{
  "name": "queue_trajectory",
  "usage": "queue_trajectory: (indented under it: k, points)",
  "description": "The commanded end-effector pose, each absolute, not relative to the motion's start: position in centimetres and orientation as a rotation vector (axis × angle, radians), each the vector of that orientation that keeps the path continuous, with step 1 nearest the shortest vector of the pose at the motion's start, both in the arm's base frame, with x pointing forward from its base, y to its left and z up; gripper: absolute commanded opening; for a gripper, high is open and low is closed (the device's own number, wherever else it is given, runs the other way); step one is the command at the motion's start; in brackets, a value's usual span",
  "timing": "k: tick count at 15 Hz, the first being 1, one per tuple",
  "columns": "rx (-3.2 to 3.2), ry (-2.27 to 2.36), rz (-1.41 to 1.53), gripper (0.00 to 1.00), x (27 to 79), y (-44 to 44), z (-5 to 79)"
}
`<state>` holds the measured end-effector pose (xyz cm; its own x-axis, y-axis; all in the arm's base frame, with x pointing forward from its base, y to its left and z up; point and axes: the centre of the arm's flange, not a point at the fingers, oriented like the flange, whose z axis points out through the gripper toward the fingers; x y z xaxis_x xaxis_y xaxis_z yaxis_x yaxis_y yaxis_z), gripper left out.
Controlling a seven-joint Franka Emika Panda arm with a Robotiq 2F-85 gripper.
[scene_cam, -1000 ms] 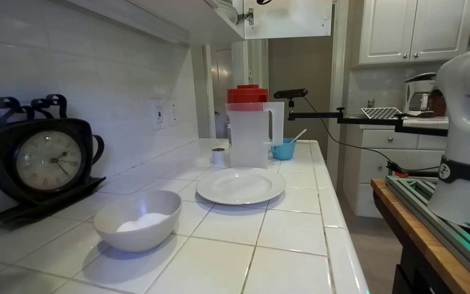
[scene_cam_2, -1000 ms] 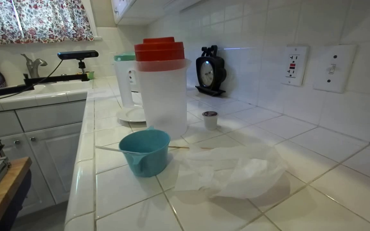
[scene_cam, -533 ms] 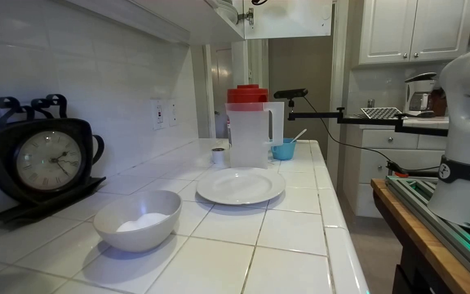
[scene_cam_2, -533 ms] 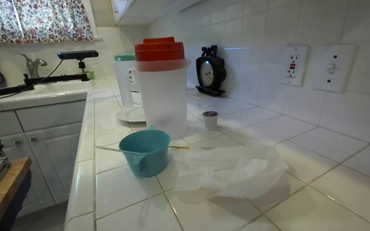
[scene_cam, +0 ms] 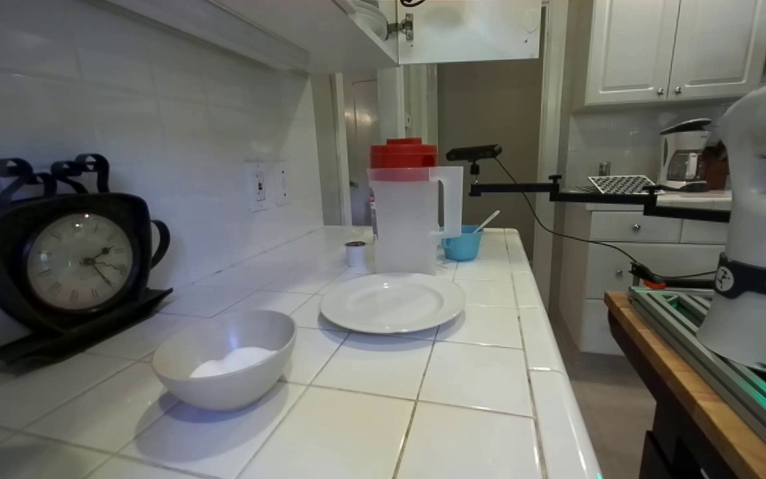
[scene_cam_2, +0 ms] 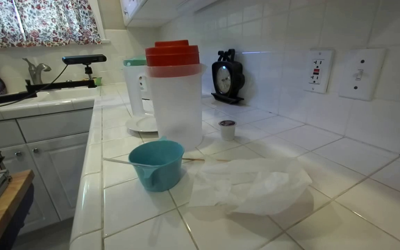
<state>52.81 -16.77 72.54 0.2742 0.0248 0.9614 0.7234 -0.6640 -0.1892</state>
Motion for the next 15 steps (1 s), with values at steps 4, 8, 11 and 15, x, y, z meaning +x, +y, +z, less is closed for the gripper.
queue_trajectory:
  k: [4,8,11,15]
  points:
    - [-1.833,-0.716,-1.426,1.0,51.6,-16.7,73.8]
    - [-1.842,-0.708,-1.397,1.0,50.3,-16.3,74.3]
    - [-1.857,-0.693,-1.377,1.0,49.1,-15.9,75.0]
    - [-1.939,-0.662,-1.3,1.0,47.3,-14.9,75.8]
